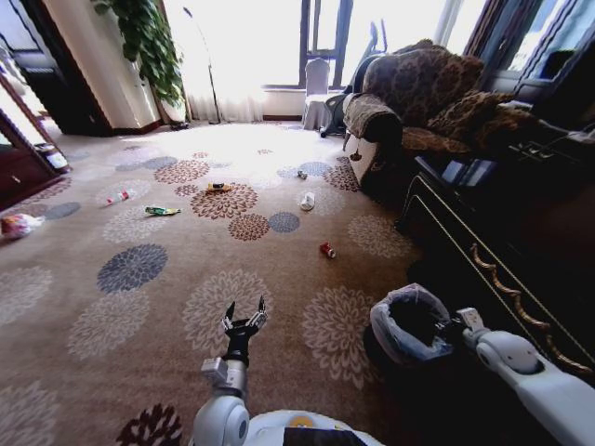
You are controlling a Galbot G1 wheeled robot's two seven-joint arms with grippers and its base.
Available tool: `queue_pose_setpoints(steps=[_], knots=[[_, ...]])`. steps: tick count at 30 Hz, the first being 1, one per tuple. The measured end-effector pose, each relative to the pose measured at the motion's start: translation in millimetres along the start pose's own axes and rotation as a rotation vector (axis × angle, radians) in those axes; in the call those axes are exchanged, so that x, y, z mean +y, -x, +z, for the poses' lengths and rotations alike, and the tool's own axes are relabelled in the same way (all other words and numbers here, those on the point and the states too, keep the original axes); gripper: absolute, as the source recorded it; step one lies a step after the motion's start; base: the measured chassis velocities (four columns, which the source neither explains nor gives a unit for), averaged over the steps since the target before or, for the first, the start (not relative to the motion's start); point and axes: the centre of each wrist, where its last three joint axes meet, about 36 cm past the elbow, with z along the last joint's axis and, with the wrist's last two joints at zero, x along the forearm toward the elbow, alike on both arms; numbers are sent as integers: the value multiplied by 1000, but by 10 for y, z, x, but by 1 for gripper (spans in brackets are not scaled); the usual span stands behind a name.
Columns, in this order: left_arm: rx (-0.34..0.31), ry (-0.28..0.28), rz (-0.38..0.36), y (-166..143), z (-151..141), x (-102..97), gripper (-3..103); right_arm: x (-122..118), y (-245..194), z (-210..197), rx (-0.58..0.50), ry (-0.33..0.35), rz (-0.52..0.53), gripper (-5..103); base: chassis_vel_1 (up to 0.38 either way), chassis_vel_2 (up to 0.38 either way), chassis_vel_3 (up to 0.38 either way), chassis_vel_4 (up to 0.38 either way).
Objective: Pick up the trash from the ground and place it into the trash bin.
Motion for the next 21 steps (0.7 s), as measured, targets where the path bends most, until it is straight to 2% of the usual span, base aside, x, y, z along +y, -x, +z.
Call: queue_pose_setpoints(steps=[2,4,12,15,16,21], knots=[[4,-5,3,-14,12,-30,93,-12,10,-10,4,-8,1,9,0,0,0,0],[7,-3,6,-25,20,-41,93,-16,17,-8,7,-13,0,7,0,0,0,0],[7,-1,2,-57,38,-45,93,-6,14,-2,0,-23,1,7,0,0,0,0],[7,0,-3,-81,50,-45,93,17,-63,-26,-25,-1,-16,7,0,0,0,0],[7,2,-4,-88,54,-44,93,44,-109,-58,-42,10,-28,1,0,0,0,0],[6,6,0,-101,46,-52,93,113,-248,-162,-92,42,-58,0,0,0,0,0]])
